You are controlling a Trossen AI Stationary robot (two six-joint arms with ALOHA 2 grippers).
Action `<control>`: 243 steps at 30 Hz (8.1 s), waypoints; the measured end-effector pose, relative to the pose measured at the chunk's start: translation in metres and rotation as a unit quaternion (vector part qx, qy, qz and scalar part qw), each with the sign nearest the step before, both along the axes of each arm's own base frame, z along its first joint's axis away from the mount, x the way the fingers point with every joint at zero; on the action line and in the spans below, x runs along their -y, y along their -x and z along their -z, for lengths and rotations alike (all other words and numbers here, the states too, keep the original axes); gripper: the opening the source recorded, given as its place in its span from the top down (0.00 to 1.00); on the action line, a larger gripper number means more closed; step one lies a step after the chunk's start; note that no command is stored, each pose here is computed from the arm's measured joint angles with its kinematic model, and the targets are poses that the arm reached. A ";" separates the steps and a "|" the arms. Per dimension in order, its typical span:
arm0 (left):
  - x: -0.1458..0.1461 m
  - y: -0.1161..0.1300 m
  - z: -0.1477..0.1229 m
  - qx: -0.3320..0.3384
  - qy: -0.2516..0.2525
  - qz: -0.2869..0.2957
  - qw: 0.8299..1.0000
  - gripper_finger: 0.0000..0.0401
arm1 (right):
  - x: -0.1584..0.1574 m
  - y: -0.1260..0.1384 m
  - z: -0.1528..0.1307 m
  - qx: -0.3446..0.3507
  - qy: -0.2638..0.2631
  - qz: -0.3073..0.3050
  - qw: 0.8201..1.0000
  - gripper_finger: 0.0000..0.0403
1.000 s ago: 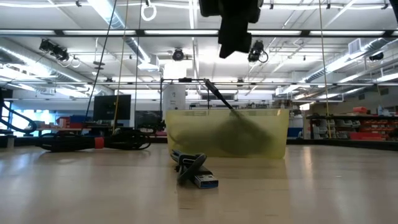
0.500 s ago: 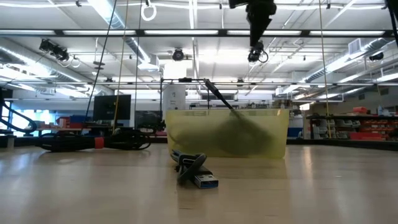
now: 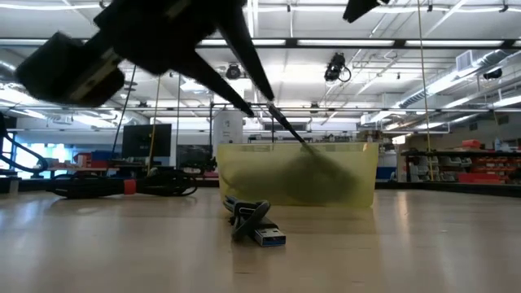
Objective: Pick and place USB-C Cables
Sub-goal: Put the black charger cable into the yellow bin
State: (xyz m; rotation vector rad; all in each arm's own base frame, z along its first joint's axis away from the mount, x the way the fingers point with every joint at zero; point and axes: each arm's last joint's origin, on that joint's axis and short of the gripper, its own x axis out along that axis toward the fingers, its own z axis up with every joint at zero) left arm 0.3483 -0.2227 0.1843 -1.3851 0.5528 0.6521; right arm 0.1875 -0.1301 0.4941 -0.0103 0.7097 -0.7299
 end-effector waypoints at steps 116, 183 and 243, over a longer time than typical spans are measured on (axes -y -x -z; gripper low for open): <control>-0.040 -0.064 -0.040 -0.087 -0.042 0.224 0.970 0.97 | 0.004 -0.004 0.029 -0.059 -0.007 -0.090 0.994 0.61; -0.273 -0.075 -0.071 -0.028 -0.412 0.647 0.641 0.97 | 0.005 -0.004 0.029 0.049 -0.108 0.034 0.992 0.61; -0.278 -0.066 -0.159 -0.220 -0.316 0.576 0.721 0.64 | 0.011 0.004 0.031 -0.001 -0.077 0.030 0.997 0.61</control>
